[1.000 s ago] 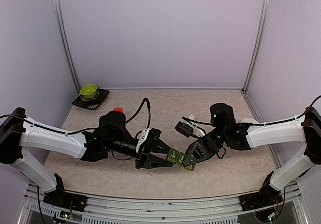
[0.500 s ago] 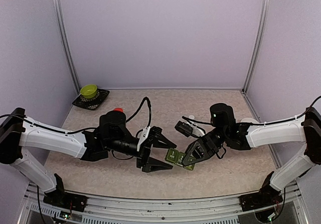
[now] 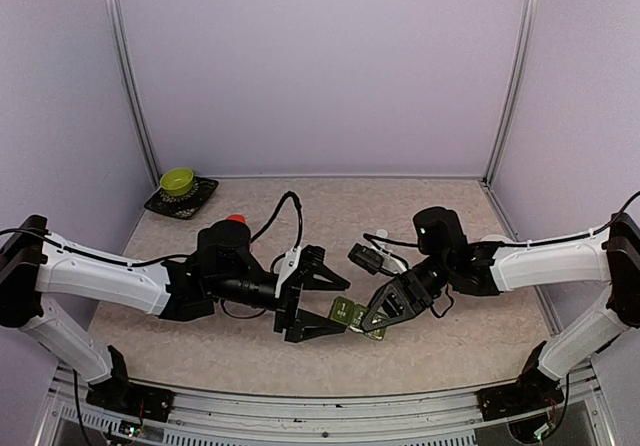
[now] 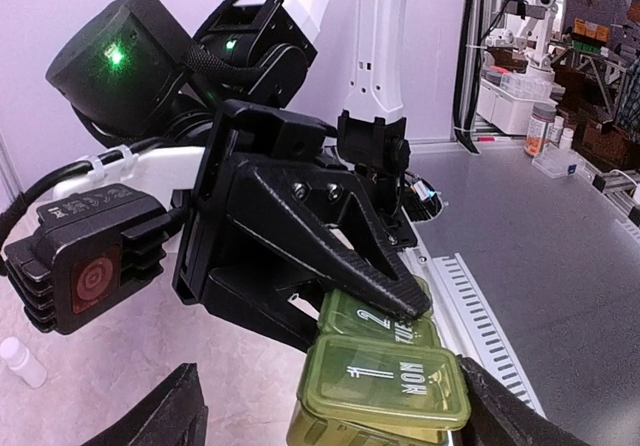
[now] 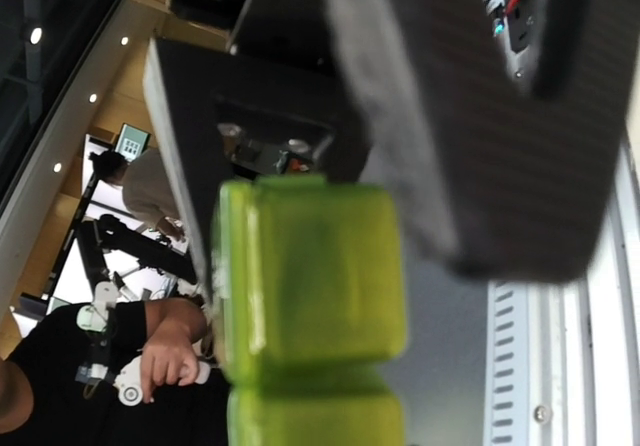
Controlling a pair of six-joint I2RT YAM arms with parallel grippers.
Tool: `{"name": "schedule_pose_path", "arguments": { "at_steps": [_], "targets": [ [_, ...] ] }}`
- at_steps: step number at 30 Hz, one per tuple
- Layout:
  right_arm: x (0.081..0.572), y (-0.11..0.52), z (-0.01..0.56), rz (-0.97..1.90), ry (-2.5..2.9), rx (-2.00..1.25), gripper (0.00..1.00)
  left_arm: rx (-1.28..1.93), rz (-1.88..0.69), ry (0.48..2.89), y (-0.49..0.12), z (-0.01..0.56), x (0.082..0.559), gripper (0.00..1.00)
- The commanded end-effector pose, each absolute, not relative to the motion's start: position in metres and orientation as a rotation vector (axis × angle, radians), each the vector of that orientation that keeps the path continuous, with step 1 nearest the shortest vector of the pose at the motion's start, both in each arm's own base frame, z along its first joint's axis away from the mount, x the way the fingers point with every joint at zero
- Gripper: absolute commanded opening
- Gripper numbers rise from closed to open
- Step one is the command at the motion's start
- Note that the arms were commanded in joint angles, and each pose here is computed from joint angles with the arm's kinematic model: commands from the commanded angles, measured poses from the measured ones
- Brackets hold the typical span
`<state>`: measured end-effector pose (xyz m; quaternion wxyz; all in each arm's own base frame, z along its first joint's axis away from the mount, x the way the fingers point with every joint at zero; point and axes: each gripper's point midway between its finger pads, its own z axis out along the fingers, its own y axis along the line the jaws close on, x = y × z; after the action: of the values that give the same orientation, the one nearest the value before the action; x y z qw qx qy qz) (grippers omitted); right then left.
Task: Sort the pills into containers
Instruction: Open the lid of the pill container.
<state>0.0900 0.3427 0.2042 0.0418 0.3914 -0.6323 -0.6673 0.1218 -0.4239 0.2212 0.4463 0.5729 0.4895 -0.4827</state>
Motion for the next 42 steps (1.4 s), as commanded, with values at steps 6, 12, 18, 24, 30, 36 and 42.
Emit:
{"name": "schedule_pose_path", "arguments": {
  "at_steps": [6, 12, 18, 24, 30, 36, 42],
  "targets": [
    [0.095, 0.345, 0.197, -2.009, -1.989, 1.216, 0.11, 1.328, -1.117, 1.249, -0.426, 0.243, 0.142, 0.80],
    [0.096, 0.345, 0.190, -1.987, -2.010, 1.214, 0.11, 1.308, -1.102, 1.268, -0.429, 0.248, 0.148, 0.80],
    [0.096, 0.345, 0.187, -1.975, -2.018, 1.217, 0.10, 1.253, -1.068, 1.314, -0.431, 0.250, 0.161, 0.79],
    [0.095, 0.345, 0.189, -1.977, -2.016, 1.225, 0.11, 1.202, -1.016, 1.384, -0.430, 0.247, 0.180, 0.77],
    [0.095, 0.344, 0.188, -1.975, -2.020, 1.227, 0.11, 1.181, -0.991, 1.451, -0.432, 0.238, 0.190, 0.75],
    [0.096, 0.344, 0.190, -1.976, -2.024, 1.235, 0.11, 1.183, -0.978, 1.494, -0.430, 0.229, 0.196, 0.74],
    [0.095, 0.344, 0.192, -1.978, -2.024, 1.248, 0.11, 1.217, -0.987, 1.535, -0.429, 0.217, 0.196, 0.70]
  ]
}}
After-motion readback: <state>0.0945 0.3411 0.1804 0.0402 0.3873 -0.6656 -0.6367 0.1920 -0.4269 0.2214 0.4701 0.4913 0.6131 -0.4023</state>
